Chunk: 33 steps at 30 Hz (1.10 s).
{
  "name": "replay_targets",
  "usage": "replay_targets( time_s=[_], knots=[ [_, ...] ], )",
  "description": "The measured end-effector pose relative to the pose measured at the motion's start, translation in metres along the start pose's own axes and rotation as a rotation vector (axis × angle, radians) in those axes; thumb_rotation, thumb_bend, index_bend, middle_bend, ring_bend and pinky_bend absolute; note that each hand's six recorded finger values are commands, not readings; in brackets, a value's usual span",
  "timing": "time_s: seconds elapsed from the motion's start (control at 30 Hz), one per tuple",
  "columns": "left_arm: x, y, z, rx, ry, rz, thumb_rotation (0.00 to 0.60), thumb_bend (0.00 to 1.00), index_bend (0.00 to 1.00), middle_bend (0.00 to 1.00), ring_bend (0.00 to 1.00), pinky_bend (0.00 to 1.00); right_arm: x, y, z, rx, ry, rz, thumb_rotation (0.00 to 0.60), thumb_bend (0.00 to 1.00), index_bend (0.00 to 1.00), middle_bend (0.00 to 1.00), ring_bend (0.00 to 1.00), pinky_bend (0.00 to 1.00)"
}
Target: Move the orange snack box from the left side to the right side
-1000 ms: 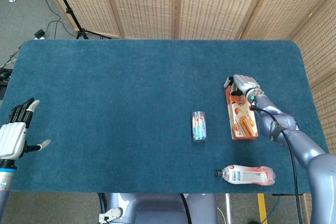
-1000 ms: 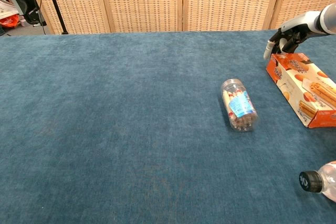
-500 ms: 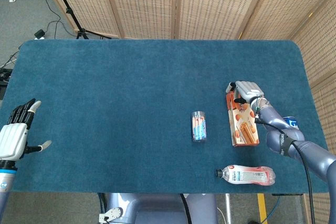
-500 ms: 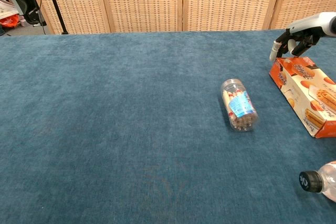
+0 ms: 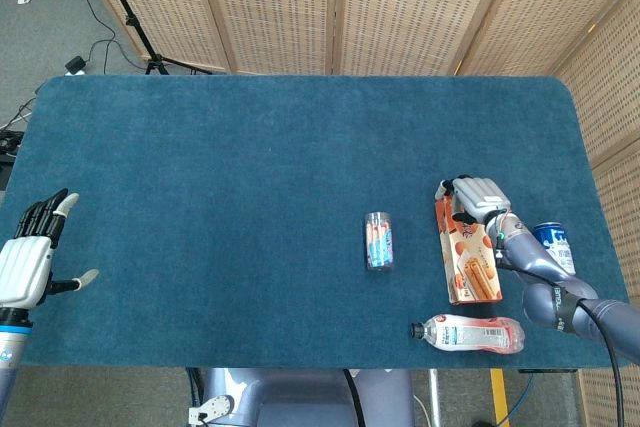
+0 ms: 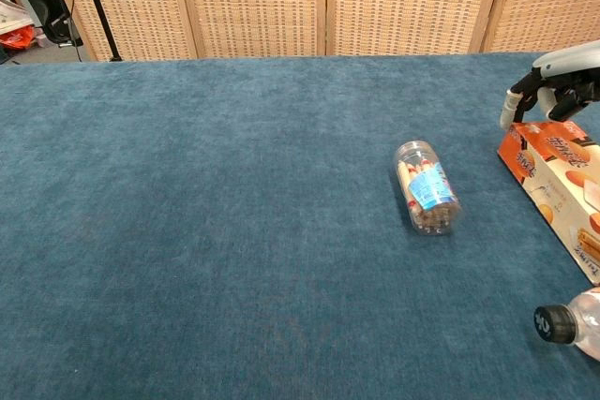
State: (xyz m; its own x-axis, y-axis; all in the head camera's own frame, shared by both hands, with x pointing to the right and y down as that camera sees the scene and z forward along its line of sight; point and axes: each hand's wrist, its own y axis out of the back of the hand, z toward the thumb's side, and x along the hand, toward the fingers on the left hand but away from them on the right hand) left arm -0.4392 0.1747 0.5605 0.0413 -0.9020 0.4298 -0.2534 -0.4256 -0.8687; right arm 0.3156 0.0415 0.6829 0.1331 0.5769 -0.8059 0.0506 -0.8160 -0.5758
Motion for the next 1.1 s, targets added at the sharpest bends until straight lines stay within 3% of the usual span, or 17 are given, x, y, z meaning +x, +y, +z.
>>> replay_targets(
  time_s=[0.2, 0.3, 0.33, 0.37, 0.43, 0.47, 0.63, 0.83, 0.93, 1.1],
  knots=[
    [-0.002, 0.001, 0.001, -0.001, -0.006, 0.004, 0.600, 0.01, 0.00, 0.00, 0.00, 0.00, 0.012, 0.007, 0.008, 0.025, 0.018, -0.043, 0.600, 1.00, 0.32, 0.28, 0.17, 0.24],
    [-0.003, 0.002, 0.002, -0.004, -0.008, 0.009, 0.600, 0.01, 0.00, 0.00, 0.00, 0.00, 0.016, 0.012, 0.012, 0.014, 0.031, -0.072, 0.600, 0.97, 0.28, 0.21, 0.12, 0.22],
    [-0.003, 0.002, 0.002, -0.004, -0.009, 0.010, 0.600, 0.01, 0.00, 0.00, 0.00, 0.00, 0.018, 0.016, 0.014, 0.004, 0.042, -0.100, 0.600, 0.81, 0.22, 0.16, 0.07, 0.18],
    [-0.003, 0.002, 0.002, -0.004, -0.011, 0.009, 0.600, 0.01, 0.00, 0.00, 0.00, 0.00, 0.020, 0.019, 0.015, -0.004, 0.053, -0.125, 0.600, 0.53, 0.15, 0.10, 0.03, 0.12],
    [-0.004, 0.002, 0.003, -0.004, -0.014, 0.008, 0.600, 0.01, 0.00, 0.00, 0.00, 0.00, 0.026, 0.027, 0.017, -0.017, 0.087, -0.190, 0.600, 0.10, 0.05, 0.02, 0.00, 0.05],
    [-0.005, 0.002, 0.003, -0.004, -0.016, 0.009, 0.600, 0.00, 0.00, 0.00, 0.00, 0.00, 0.029, 0.031, 0.018, -0.018, 0.106, -0.220, 0.600, 0.01, 0.02, 0.00, 0.00, 0.03],
    [-0.007, 0.004, 0.002, -0.001, -0.018, 0.019, 0.600, 0.00, 0.00, 0.00, 0.00, 0.00, 0.057, 0.050, 0.015, -0.008, 0.201, -0.424, 0.600, 0.00, 0.00, 0.00, 0.00, 0.00],
    [-0.015, 0.003, -0.002, 0.020, -0.019, 0.020, 0.600, 0.00, 0.00, 0.00, 0.00, 0.00, 0.103, 0.053, -0.009, 0.026, 0.215, -0.642, 0.600, 0.00, 0.00, 0.00, 0.00, 0.00],
    [-0.018, 0.004, -0.004, 0.030, -0.014, 0.027, 0.600, 0.00, 0.00, 0.00, 0.00, 0.00, 0.126, 0.037, -0.023, 0.069, 0.191, -0.696, 0.600, 0.00, 0.00, 0.00, 0.00, 0.00],
    [-0.024, 0.006, -0.010, 0.045, -0.001, 0.055, 0.600, 0.00, 0.00, 0.00, 0.00, 0.00, 0.151, 0.000, -0.041, 0.090, 0.143, -0.695, 0.600, 0.00, 0.00, 0.00, 0.00, 0.00]
  ],
)
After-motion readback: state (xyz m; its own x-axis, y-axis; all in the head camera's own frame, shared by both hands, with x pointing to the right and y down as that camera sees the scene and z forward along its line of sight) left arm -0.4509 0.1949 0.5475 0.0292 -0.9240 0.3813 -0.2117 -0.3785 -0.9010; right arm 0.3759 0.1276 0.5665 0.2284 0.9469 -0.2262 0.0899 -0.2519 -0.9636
